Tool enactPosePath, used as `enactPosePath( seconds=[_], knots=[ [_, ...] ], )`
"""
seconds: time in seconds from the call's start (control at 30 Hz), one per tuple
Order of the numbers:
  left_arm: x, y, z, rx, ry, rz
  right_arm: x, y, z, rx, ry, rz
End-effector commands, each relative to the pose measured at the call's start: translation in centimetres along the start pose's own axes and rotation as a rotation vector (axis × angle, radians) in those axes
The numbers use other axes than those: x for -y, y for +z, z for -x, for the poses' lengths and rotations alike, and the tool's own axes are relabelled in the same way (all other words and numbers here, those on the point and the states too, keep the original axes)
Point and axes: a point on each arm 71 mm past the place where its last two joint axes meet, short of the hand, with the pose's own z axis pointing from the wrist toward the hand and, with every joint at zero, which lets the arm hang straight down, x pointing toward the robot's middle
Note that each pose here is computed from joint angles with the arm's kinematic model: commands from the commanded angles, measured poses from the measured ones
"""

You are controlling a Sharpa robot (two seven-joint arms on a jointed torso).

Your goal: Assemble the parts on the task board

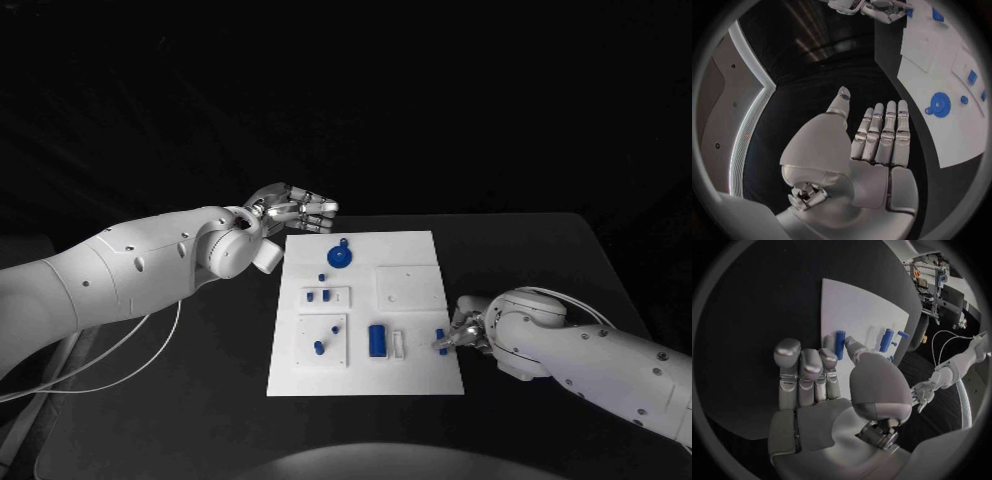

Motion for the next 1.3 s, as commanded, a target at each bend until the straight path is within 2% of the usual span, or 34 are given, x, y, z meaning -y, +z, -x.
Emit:
enactPosePath(
  seconds=[0.03,0.33,0.7,0.97,1.3],
  knots=[
    [0.11,0.05,-0.30,-0.022,0.000,-0.009,0.4,0.4,-0.6,0.019,-0.041,-0.039],
    [0.08,0.07,-0.30,-0.024,0.000,-0.006,0.1,1.1,-0.9,0.074,-0.063,-0.040],
    [0.02,0.08,-0.36,-0.029,-0.001,0.000,0.0,1.5,-2.2,0.036,-0.104,-0.036],
    [-0.01,0.05,-0.37,-0.032,-0.001,0.004,0.2,1.5,-2.6,0.014,-0.007,-0.020],
    [-0.05,-0.02,-0.38,-0.038,0.002,0.008,-0.5,0.5,-2.7,0.010,0.125,0.055]
  ],
)
